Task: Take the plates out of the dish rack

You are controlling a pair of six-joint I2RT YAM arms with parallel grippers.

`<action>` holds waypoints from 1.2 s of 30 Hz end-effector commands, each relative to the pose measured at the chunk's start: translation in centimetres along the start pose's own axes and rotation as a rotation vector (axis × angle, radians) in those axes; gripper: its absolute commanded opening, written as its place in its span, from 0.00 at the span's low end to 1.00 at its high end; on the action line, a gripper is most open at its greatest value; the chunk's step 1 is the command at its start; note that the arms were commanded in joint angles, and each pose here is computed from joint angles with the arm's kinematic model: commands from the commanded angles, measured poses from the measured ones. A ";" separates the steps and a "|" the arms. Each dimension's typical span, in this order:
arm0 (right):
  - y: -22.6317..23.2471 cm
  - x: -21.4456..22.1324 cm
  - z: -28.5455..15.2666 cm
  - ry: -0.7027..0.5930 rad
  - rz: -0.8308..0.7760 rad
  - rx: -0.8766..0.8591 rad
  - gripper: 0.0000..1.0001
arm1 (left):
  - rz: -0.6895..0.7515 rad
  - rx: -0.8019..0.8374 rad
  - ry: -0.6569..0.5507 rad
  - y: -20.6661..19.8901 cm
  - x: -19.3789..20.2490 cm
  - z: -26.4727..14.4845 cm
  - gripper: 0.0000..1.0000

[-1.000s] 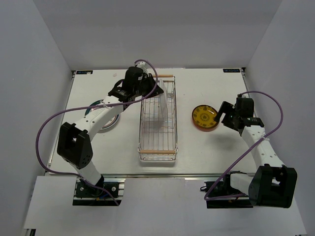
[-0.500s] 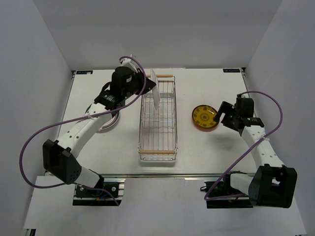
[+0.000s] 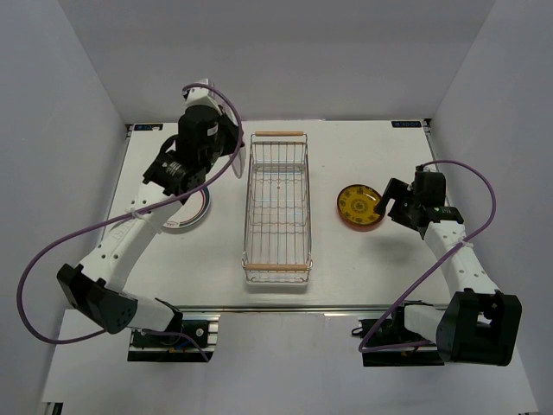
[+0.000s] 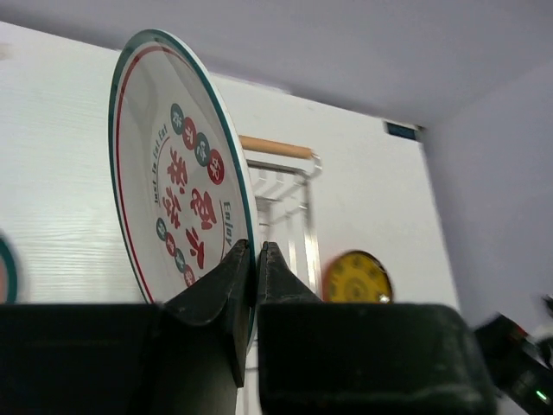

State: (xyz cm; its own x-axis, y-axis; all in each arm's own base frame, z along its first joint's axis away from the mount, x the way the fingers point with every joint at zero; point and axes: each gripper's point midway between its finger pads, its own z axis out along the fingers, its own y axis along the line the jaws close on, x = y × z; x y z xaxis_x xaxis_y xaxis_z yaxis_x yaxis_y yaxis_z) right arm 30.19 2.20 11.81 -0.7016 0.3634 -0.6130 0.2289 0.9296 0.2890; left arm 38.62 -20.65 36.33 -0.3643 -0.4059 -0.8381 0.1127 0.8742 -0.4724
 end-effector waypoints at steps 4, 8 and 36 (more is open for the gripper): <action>-0.1 -0.1 0.1 0.005 -0.012 0.001 0.89 | 0.144 -0.430 -0.104 8.6 -2.1 -3.0 0.00; -0.1 0.0 0.2 0.009 -0.009 0.005 0.89 | 0.221 -0.619 -0.034 13.5 2.0 -2.1 0.00; -0.3 0.1 0.1 0.015 -0.012 0.013 0.89 | 0.411 -0.893 0.283 26.5 12.1 5.9 0.24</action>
State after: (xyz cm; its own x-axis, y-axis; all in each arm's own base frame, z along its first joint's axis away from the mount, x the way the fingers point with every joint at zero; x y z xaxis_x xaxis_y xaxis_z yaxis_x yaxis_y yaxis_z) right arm 30.11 2.18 11.30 -0.7136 0.3633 -0.5990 0.2351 0.9296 0.2837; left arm 42.16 -4.12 10.93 -0.6869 -0.0206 -0.7264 -0.3850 0.8581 0.3397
